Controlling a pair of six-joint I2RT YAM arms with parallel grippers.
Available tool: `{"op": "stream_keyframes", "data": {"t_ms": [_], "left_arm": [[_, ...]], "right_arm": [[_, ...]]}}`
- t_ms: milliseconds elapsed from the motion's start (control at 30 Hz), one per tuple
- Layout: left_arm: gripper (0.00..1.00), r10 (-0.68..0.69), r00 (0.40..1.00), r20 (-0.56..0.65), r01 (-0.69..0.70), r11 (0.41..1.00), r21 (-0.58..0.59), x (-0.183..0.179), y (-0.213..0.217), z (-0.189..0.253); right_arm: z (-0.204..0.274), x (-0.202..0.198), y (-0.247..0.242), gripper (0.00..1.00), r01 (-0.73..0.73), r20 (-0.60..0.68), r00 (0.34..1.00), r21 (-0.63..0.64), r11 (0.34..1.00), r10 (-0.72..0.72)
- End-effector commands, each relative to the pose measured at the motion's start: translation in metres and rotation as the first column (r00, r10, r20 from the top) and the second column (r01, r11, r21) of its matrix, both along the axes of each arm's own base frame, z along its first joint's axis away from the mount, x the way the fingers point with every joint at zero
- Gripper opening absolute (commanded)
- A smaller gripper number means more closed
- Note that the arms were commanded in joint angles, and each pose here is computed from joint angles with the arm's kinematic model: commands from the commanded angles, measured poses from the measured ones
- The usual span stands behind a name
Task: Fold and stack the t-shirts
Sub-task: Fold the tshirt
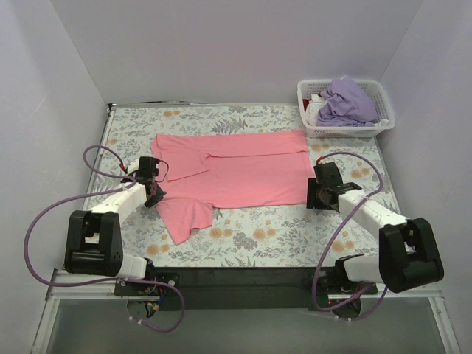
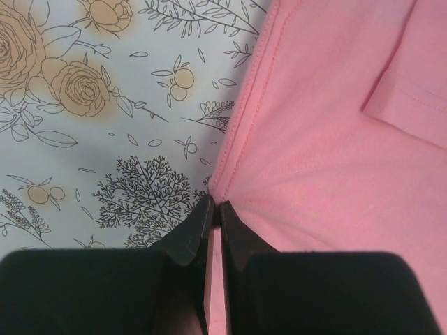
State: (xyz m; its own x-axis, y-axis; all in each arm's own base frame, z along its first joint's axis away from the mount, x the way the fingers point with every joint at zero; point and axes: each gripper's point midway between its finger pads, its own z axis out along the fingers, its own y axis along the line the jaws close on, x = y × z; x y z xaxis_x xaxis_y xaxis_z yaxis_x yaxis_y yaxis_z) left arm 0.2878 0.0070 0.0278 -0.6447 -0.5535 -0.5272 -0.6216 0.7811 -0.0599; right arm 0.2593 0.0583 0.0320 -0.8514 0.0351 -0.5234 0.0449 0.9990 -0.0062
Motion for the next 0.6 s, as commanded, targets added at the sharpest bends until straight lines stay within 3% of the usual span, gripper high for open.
{"op": "stream_keyframes", "data": {"t_ms": [0, 200, 567], "left_arm": [[0.00, -0.002, 1.000, 0.029, 0.001, 1.000, 0.009, 0.001, 0.003, 0.010], [0.00, -0.004, 0.999, 0.037, 0.004, 1.000, 0.010, 0.001, 0.003, 0.012], [0.00, -0.007, 0.999, 0.044, 0.006, 1.000, 0.011, 0.002, 0.003, 0.014]], "right_arm": [[0.005, 0.019, 0.005, 0.56, 0.026, 0.037, 0.999, 0.036, 0.999, -0.027], [0.010, 0.030, 0.002, 0.48, 0.060, 0.050, 0.997, 0.055, 0.997, -0.063], [0.003, 0.043, -0.002, 0.48, 0.104, 0.030, 0.994, 0.085, 0.991, -0.107]]}}
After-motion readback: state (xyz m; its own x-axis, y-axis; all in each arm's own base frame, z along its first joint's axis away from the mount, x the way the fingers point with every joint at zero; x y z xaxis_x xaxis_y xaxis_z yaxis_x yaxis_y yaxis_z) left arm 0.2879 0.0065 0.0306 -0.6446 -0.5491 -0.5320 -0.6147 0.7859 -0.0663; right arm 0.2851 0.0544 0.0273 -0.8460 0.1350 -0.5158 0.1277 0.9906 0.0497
